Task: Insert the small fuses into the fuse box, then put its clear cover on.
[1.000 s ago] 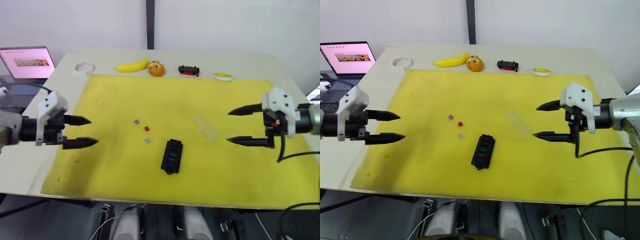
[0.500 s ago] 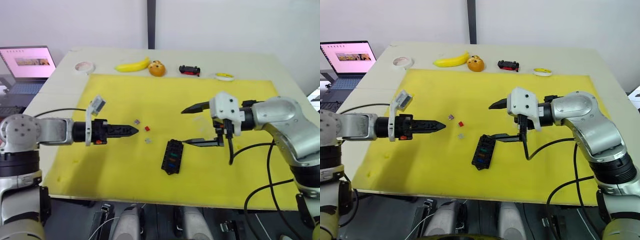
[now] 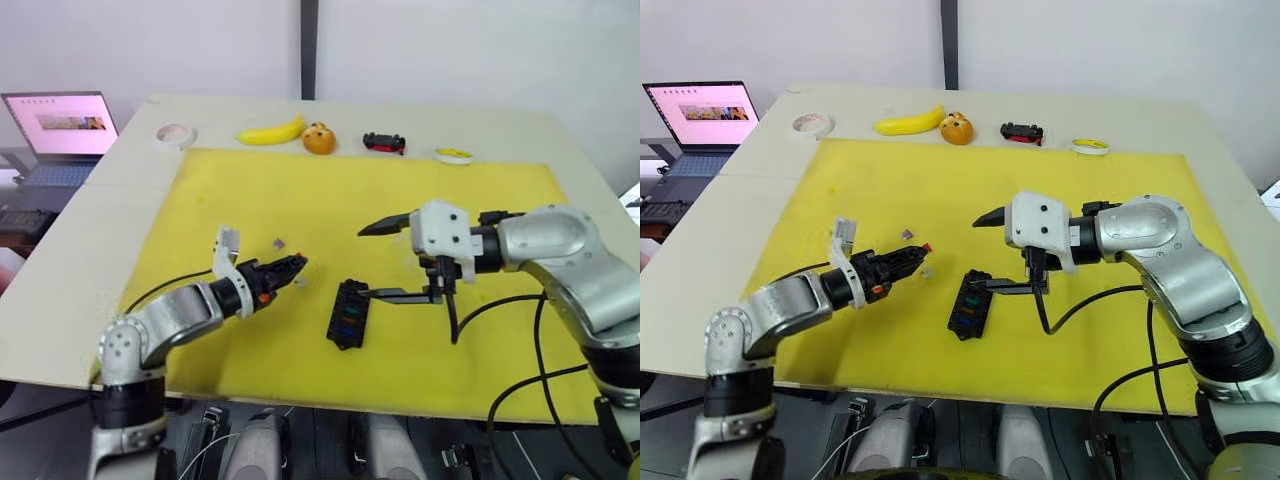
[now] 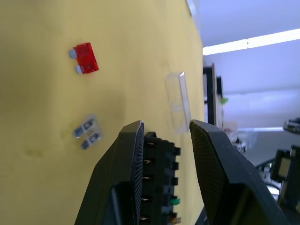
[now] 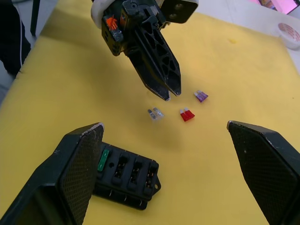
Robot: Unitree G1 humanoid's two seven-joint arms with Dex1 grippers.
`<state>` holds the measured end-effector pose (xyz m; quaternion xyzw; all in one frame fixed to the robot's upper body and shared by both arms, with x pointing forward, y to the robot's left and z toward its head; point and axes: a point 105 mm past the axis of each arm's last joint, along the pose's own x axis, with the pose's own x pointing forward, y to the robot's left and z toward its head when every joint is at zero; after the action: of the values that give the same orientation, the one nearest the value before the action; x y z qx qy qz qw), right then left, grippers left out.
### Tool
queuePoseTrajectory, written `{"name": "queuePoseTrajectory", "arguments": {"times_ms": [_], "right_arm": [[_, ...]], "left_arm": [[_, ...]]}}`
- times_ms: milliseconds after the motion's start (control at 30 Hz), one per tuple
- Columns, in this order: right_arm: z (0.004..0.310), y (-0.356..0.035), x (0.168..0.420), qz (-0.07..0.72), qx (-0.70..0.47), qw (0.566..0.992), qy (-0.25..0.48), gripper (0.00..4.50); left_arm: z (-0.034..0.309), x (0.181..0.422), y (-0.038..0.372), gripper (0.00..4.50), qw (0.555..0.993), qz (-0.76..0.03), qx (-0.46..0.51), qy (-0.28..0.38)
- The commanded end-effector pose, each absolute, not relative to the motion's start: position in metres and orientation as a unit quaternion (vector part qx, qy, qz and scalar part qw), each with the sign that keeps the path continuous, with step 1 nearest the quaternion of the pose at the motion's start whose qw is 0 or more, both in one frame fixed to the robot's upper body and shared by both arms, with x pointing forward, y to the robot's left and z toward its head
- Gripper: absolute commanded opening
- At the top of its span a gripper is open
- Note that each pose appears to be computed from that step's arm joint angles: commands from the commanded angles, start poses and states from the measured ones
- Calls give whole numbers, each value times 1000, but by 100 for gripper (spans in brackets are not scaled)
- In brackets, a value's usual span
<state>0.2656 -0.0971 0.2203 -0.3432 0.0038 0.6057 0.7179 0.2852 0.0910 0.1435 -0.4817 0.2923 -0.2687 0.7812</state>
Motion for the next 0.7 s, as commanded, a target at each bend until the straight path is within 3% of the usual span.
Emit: {"name": "queuePoseTrajectory", "arguments": {"times_ms": [33,167,333,533,700], "right_arm": [[235,-95,260,605,-360,710,-22,450],[236,-95,262,604,-360,710,-22,450],[236,-94,264,604,-358,711,-22,450],[236,-92,267,602,-356,714,-27,450],[235,-90,265,601,-352,717,-27,450]], "left_arm": [[152,286,99,167,790,-246,-491,272],[156,290,108,167,800,-245,-477,269],[154,290,123,167,799,-307,-429,287],[136,269,145,167,725,-402,-399,391],[144,271,151,167,675,-436,-422,420]]}}
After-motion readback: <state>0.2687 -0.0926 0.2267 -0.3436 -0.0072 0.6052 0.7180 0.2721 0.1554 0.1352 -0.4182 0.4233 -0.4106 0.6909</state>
